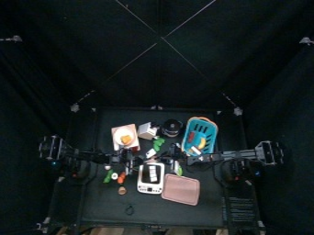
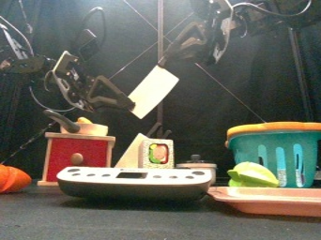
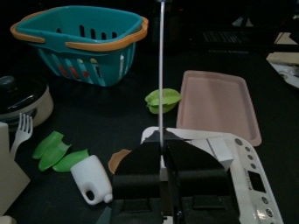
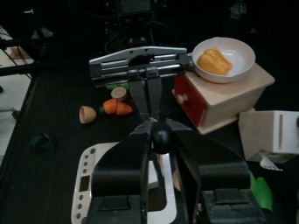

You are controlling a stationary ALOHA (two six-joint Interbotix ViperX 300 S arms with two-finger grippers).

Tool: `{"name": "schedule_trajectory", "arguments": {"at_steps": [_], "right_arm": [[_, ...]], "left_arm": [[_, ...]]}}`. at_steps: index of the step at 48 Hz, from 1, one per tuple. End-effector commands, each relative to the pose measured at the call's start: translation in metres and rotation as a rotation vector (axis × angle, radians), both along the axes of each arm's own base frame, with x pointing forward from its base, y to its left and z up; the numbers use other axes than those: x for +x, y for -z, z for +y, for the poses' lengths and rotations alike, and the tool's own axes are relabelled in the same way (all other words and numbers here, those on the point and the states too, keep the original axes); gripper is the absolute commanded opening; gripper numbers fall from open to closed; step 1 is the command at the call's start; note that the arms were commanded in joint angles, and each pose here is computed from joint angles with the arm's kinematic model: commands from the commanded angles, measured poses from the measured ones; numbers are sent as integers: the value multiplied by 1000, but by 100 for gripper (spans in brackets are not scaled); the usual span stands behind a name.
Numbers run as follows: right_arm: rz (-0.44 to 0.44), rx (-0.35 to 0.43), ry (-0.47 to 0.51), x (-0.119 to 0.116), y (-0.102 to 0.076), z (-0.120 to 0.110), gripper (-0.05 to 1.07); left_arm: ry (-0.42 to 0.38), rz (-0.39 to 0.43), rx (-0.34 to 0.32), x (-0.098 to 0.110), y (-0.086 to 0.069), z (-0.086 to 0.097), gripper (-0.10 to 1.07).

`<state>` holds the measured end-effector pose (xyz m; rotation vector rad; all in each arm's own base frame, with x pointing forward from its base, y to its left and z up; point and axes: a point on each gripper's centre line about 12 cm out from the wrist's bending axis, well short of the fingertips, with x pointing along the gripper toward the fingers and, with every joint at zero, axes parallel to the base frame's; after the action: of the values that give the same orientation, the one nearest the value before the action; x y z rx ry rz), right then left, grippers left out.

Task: Reorient grip

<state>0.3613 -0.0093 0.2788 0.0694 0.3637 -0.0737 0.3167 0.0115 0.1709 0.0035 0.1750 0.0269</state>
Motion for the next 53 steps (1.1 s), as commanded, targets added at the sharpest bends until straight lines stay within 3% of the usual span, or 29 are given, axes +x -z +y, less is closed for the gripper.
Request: {"name": "schedule_trajectory", "arguments": {"at_steps": [1, 18, 34, 53], "right_arm": [[-5, 12, 5, -2, -1, 0, 56], [87, 136, 56, -13, 34, 0, 56], [155, 167, 48, -5, 58, 3, 56], [128, 170, 46, -1, 48, 3, 56]], "left_arm": [[-1, -54, 0, 2, -14, 0, 30], [5, -138, 6, -7, -41, -2, 30], [34, -143, 0, -10, -39, -11, 30], [27, -98, -11, -18, -25, -11, 30]]}}
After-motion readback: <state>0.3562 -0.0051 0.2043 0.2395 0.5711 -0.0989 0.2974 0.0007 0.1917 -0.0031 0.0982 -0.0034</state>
